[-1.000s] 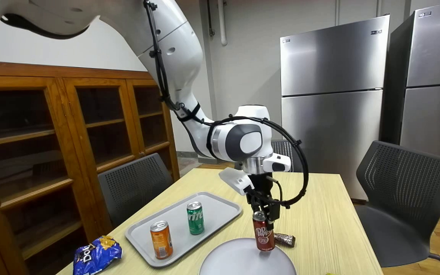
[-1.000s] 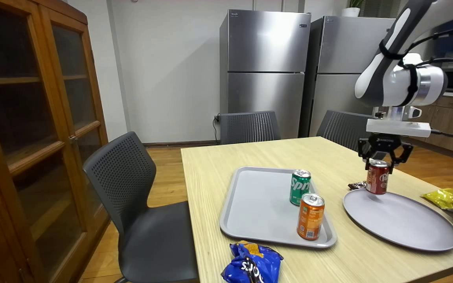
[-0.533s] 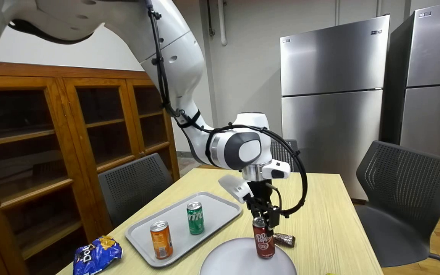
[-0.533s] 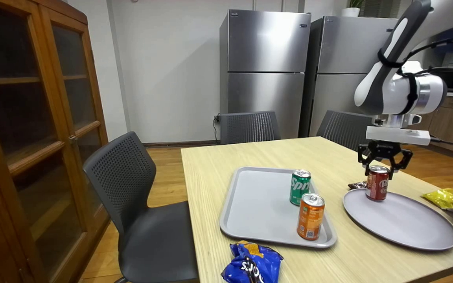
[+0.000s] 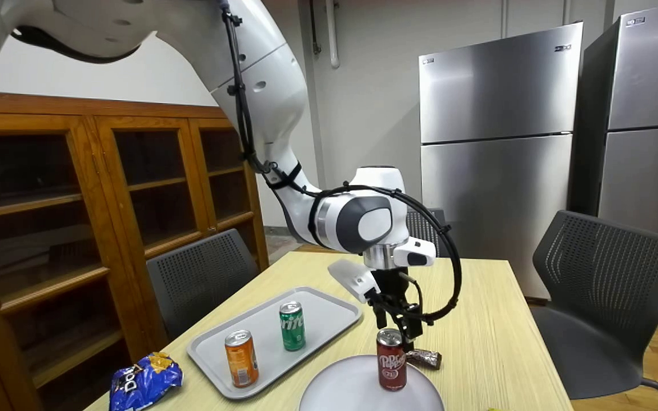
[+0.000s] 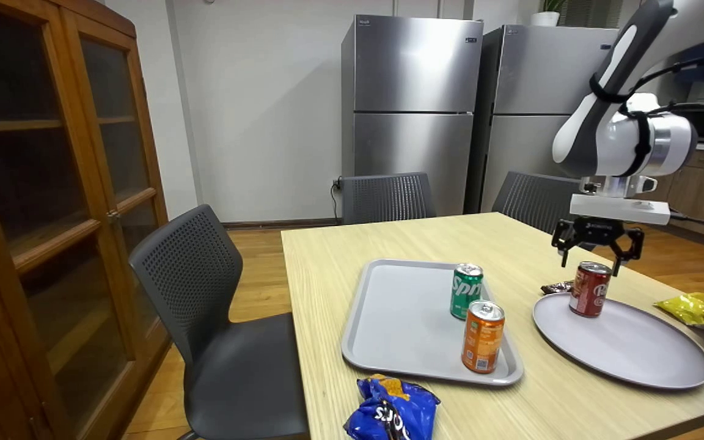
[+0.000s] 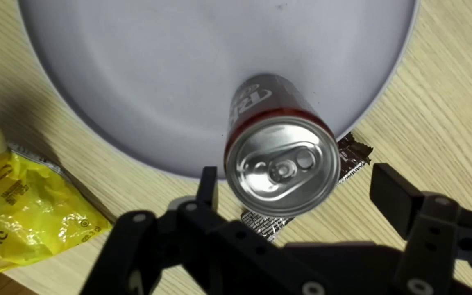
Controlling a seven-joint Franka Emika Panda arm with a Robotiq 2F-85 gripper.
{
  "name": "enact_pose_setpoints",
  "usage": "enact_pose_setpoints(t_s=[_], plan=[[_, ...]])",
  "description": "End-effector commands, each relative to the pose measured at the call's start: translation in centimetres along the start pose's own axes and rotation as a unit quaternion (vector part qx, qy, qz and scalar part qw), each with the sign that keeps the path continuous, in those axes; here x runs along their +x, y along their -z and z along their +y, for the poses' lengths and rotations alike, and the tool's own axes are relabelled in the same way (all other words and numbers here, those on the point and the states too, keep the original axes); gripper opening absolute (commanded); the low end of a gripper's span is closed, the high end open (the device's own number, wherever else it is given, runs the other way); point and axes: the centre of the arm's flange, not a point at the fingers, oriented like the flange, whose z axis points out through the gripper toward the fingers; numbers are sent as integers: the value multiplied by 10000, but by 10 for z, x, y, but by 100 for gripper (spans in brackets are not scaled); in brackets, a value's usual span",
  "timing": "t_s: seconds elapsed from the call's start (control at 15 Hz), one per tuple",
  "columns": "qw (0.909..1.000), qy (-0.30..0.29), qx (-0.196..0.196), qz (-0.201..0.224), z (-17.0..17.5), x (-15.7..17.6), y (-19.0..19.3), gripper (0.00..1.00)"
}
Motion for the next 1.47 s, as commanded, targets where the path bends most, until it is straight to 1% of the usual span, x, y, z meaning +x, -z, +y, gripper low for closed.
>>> enact_pose_setpoints(t_s=[0.0,0.4,0.67,1.0,1.4], plan=[[9999,79,102,59,4,2,28,100],[9988,266,300,276,-10,6,67,100],[9966,525,496,400,-35,-2,84,100],[9934,800,716,396,-76,-17,89,100],[9895,1040,982,207,-124,-43,83,100]])
